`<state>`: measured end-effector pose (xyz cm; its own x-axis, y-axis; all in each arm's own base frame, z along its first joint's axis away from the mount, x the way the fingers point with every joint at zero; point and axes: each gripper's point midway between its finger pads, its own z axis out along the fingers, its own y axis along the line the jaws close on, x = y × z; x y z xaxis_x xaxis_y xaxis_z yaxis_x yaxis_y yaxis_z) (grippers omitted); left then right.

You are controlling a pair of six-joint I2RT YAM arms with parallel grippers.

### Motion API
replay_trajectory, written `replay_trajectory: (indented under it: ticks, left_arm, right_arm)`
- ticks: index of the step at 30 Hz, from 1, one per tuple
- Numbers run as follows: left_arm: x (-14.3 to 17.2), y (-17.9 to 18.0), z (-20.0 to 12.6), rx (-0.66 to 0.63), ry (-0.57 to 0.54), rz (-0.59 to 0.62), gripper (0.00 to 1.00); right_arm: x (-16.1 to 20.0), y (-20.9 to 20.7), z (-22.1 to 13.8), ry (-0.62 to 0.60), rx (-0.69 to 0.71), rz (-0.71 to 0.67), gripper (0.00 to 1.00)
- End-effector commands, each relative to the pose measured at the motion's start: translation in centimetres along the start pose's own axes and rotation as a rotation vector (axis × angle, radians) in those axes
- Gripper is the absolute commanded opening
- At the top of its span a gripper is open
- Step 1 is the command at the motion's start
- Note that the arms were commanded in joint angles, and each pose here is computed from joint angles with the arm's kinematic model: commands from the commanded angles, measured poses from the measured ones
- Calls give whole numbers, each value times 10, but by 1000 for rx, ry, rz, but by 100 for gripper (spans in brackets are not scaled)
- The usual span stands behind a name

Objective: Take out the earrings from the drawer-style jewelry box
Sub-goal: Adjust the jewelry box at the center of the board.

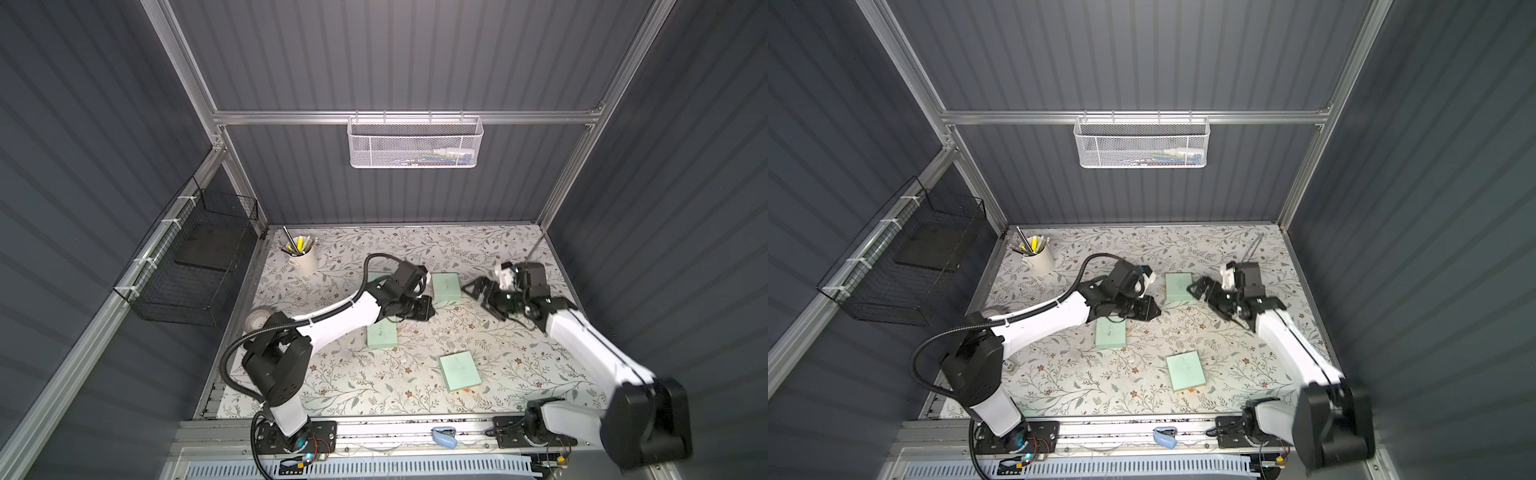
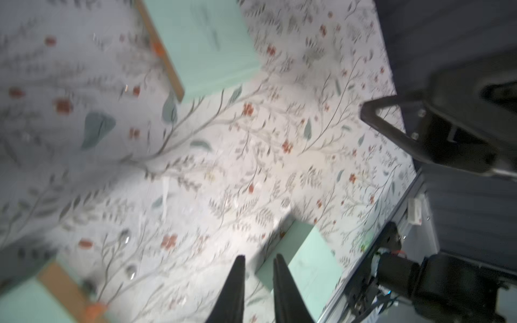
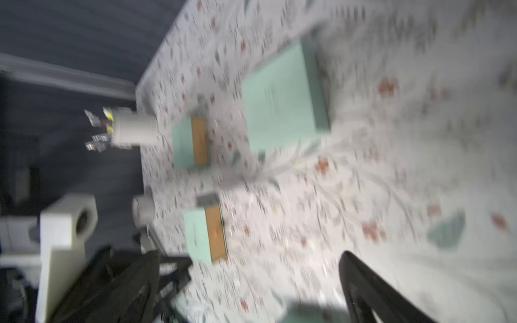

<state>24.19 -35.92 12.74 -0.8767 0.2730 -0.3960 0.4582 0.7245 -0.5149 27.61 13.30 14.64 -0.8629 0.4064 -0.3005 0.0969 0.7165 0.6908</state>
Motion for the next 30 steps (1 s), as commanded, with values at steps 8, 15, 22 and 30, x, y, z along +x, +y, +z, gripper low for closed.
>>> replay_trajectory:
  ticks: [8,15,22,30]
  left_arm:
    - [79,3,12,-4,111,92,20]
    - [86,1,13,2,112,95,21]
    - [103,-14,33,45,167,98,20]
    - [120,-19,56,59,207,86,20]
  right_arm:
    - [64,-24,1,89,79,-47,99]
    - [66,-41,9,97,142,-1,99]
    - [97,-56,21,202,130,65,99]
    - [114,-64,23,228,103,111,99]
